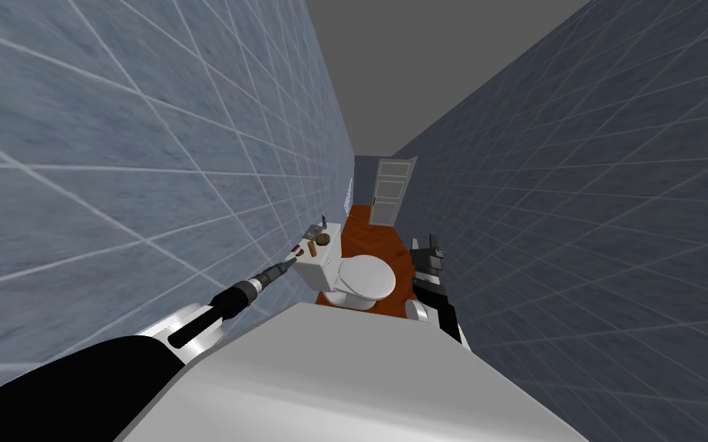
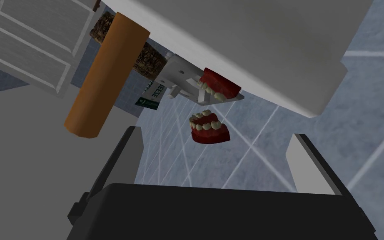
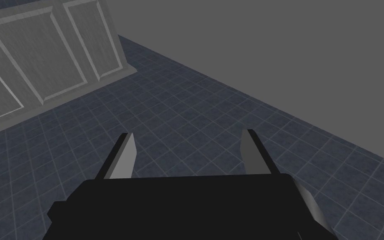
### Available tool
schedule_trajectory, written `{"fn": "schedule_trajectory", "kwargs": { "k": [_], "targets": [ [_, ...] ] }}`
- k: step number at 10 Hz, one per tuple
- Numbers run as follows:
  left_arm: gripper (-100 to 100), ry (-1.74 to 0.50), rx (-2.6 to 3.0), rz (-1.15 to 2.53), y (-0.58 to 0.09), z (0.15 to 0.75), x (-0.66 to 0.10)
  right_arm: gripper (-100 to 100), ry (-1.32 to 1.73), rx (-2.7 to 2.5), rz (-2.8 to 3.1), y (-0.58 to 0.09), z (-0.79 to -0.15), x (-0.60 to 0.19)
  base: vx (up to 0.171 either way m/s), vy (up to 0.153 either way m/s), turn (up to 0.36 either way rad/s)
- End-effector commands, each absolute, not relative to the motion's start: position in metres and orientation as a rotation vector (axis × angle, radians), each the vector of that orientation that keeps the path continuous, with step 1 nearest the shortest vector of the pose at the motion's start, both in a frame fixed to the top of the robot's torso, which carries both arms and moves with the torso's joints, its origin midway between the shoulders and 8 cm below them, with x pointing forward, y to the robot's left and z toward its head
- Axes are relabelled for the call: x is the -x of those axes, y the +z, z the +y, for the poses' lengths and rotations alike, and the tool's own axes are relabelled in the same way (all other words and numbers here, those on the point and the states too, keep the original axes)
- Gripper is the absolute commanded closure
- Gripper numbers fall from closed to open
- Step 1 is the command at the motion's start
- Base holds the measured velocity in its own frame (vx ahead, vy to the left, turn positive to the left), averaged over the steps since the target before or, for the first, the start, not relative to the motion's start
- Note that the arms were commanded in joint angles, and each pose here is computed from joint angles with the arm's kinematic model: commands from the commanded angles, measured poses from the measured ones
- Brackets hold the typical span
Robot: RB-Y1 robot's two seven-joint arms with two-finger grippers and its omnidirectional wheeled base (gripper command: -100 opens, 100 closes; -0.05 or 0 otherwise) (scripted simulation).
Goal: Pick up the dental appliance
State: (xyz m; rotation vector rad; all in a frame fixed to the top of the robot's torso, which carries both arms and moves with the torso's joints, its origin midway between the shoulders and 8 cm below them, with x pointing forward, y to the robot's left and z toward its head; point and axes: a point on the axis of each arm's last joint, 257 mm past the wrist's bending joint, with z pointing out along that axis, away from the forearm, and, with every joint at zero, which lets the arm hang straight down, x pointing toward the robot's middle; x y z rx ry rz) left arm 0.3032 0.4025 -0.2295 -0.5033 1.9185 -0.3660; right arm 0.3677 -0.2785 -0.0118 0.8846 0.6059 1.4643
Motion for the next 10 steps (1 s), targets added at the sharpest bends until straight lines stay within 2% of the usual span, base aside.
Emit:
{"fn": "schedule_trajectory", "kwargs": {
  "k": [1,2,3,4,5,10],
  "targets": [
    [-100,-0.349,0.497,1.924,-0.230,0.406,-0.305,0,1.464,-0.885,0.606,-0.012,-0.279,-0.368,0.215,0.059,-0.129],
    [-100,-0.348,0.493,1.921,-0.228,0.406,-0.307,0,1.464,-0.885,0.606,-0.012,-0.279,-0.368,0.166,0.045,-0.076],
    [-100,-0.351,0.495,1.921,-0.228,0.406,-0.306,0,1.464,-0.885,0.606,-0.012,-0.279,-0.368,-0.011,-0.008,0.023],
    [0,-0.350,0.495,1.921,-0.228,0.406,-0.306,0,1.465,-0.884,0.606,-0.012,-0.278,-0.368,0.000,0.000,0.000],
    [-100,-0.332,0.519,1.912,-0.230,0.416,-0.315,0,1.465,-0.884,0.606,-0.012,-0.278,-0.368,-0.036,-0.004,-0.151],
    [-100,-0.304,0.560,1.893,-0.234,0.431,-0.329,0,1.465,-0.884,0.606,-0.012,-0.278,-0.368,-0.064,-0.005,-0.125]
  ]
}}
